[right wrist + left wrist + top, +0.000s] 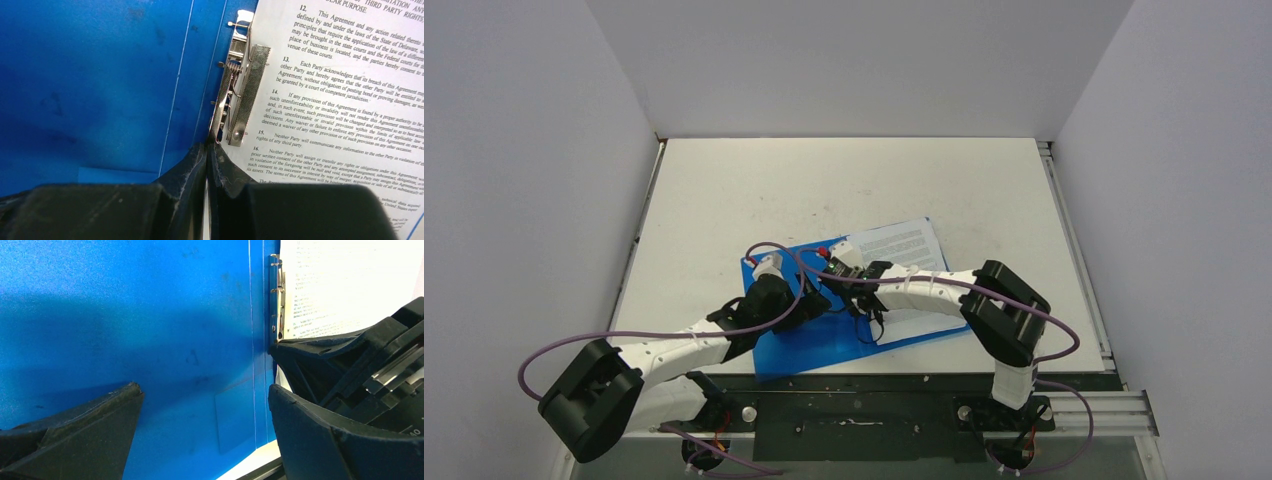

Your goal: Put the files into the folder

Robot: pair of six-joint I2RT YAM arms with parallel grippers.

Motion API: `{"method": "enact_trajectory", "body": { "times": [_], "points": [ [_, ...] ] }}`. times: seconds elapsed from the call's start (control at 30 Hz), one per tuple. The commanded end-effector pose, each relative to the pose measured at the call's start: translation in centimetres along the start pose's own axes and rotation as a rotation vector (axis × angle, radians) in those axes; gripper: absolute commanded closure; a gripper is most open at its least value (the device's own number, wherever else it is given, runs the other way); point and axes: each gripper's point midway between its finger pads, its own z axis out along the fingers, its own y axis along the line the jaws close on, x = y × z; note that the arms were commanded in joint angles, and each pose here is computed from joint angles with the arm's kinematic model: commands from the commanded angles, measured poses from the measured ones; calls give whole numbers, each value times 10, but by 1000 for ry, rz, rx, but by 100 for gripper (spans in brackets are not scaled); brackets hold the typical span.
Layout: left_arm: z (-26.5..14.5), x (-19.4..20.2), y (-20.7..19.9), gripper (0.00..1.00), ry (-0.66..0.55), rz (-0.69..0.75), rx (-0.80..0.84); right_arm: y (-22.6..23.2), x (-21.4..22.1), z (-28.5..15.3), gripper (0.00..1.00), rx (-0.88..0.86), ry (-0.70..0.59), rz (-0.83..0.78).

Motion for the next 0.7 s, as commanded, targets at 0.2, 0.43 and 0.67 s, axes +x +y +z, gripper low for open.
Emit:
{"method": "enact_trajectory", "body": {
  "times": [0.2,0.43,0.67],
  "points": [
    [2,5,9,2,8,7,-28,-6,53,17,95,52,144,-39],
    [1,4,8,2,6,9,-26,12,26,3,95,-43,62,27],
    [-1,3,8,2,6,13,-26,21,0,-9,95,-91,-6,71]
  ]
}}
